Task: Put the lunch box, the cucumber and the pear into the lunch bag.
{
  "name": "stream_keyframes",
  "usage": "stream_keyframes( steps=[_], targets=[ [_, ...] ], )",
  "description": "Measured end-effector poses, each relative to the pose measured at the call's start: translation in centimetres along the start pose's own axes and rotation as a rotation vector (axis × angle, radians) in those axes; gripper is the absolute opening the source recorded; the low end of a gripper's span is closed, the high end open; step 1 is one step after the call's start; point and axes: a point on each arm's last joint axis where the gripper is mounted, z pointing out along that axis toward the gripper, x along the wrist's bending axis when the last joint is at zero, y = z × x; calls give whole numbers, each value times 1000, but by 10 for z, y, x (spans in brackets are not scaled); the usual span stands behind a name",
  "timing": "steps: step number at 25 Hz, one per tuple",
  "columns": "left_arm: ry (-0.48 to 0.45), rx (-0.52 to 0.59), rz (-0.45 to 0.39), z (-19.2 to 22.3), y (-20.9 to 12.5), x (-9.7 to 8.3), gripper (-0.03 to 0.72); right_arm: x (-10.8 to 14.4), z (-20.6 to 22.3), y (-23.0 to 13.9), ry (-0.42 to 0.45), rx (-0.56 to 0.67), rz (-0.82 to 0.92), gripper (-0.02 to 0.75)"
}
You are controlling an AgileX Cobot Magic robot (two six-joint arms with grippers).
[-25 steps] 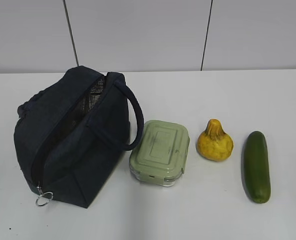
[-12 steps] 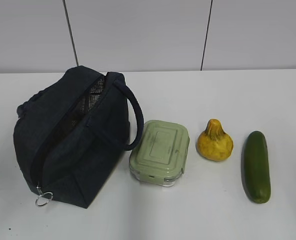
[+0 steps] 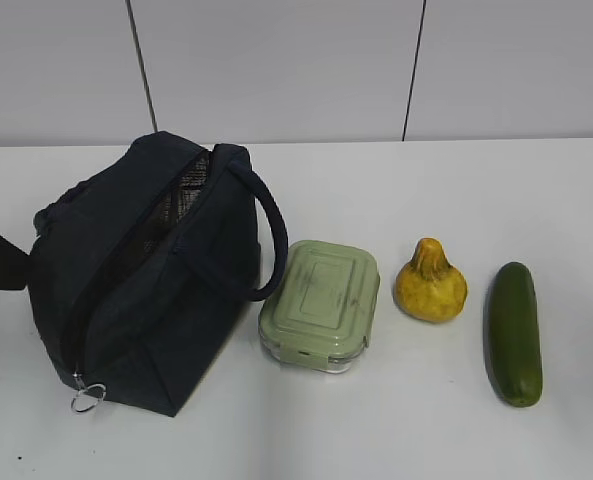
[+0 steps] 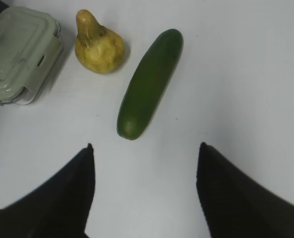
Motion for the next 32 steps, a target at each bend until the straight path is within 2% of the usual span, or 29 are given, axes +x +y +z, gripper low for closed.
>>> stream_keyframes(
  steps=[7, 15, 17, 22, 24, 32],
  targets=[
    [8, 6, 7, 18, 7, 5, 312, 2, 29, 20, 90, 105, -19, 492],
    [-33, -4, 5, 31, 13, 5, 298, 2, 61, 36, 167, 191, -10, 491],
    [-36, 7, 1, 37, 13, 6, 251, 2, 65, 41, 171, 194, -10, 491],
    [-33, 13, -13, 48, 16, 8, 17, -1, 78, 53, 175, 223, -4, 489],
    [-28, 1, -15, 48, 17, 9, -8, -2, 85, 57, 176, 237, -1, 477],
    [-27, -19, -25, 49, 19, 9, -13, -12, 131, 75, 154, 328, 47, 456]
  ],
)
